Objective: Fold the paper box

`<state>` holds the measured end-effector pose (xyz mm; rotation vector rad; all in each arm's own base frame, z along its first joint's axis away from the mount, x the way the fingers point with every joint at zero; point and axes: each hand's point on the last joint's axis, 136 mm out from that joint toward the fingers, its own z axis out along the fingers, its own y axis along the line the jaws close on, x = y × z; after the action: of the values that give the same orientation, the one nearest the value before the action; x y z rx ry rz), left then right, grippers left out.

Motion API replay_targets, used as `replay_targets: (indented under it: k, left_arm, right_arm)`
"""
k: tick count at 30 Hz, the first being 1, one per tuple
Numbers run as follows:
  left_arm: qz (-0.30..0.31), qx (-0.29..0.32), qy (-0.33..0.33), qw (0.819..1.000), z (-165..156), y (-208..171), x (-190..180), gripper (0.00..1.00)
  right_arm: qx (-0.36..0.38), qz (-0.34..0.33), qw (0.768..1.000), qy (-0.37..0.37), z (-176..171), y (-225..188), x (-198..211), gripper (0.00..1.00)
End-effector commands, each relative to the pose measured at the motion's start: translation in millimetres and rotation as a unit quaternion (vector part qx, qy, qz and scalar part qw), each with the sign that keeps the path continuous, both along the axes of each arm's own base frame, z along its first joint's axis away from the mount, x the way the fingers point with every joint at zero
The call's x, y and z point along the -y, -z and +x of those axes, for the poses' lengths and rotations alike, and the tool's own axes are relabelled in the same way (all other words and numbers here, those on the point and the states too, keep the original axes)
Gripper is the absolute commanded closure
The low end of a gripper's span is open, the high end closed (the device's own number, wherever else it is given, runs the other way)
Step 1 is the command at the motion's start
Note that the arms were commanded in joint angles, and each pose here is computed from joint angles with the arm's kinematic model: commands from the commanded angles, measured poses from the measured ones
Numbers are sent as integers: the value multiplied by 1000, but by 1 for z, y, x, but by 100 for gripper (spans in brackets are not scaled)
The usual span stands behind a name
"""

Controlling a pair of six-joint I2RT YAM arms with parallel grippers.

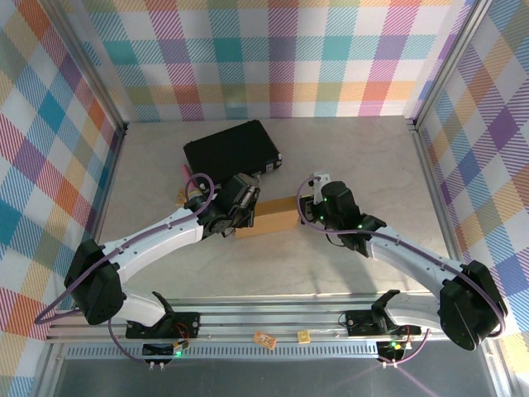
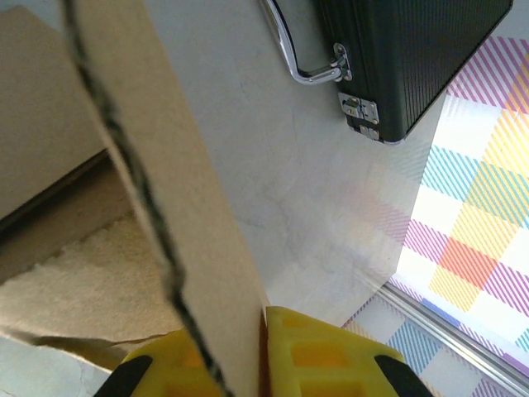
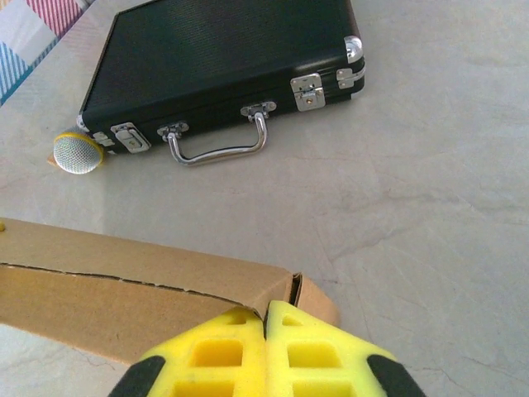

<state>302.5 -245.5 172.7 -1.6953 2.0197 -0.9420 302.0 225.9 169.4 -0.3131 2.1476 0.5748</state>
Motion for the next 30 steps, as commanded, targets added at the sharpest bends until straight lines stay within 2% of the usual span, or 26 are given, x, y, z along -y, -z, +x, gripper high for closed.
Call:
replay_targets:
  k: [1, 6, 11, 14, 15, 17, 19, 24, 26, 30]
  left_arm:
    - [9, -42, -48, 998, -10, 23, -19, 90]
    - [11, -42, -47, 998, -10, 23, -21, 91]
    - [14, -43, -46, 998, -9, 23, -22, 91]
    - [13, -43, -46, 998, -9, 23, -22, 91]
    - [12, -42, -45, 998, -9, 23, -21, 91]
    - [13, -41, -45, 998, -8, 23, -22, 91]
    - [14, -41, -44, 998, -7, 23, -22, 91]
    - [16, -38, -40, 998, -5, 22, -22, 92]
    - [17, -38, -37, 998, -5, 23, -21, 92]
    - [17, -36, -34, 999, -4, 22, -20, 91]
  right_arm:
    - [-64, -16, 998, 3, -19, 20, 7, 83]
    - [-88, 11, 995, 37, -28, 1, 17, 53]
    - [-136, 60, 985, 89, -44, -19, 30, 42]
    - [-172, 98, 969, 151, -48, -30, 41, 35]
    - [-198, 117, 955, 187, -49, -32, 47, 29]
    - [-248, 157, 930, 219, -50, -33, 46, 24]
    - [-306, 206, 896, 247, -49, -29, 39, 21]
    - [-460, 311, 776, 300, -42, -5, 10, 17]
    - [-491, 346, 737, 311, -35, -2, -1, 16]
    - [-507, 386, 693, 338, -18, -2, -11, 15]
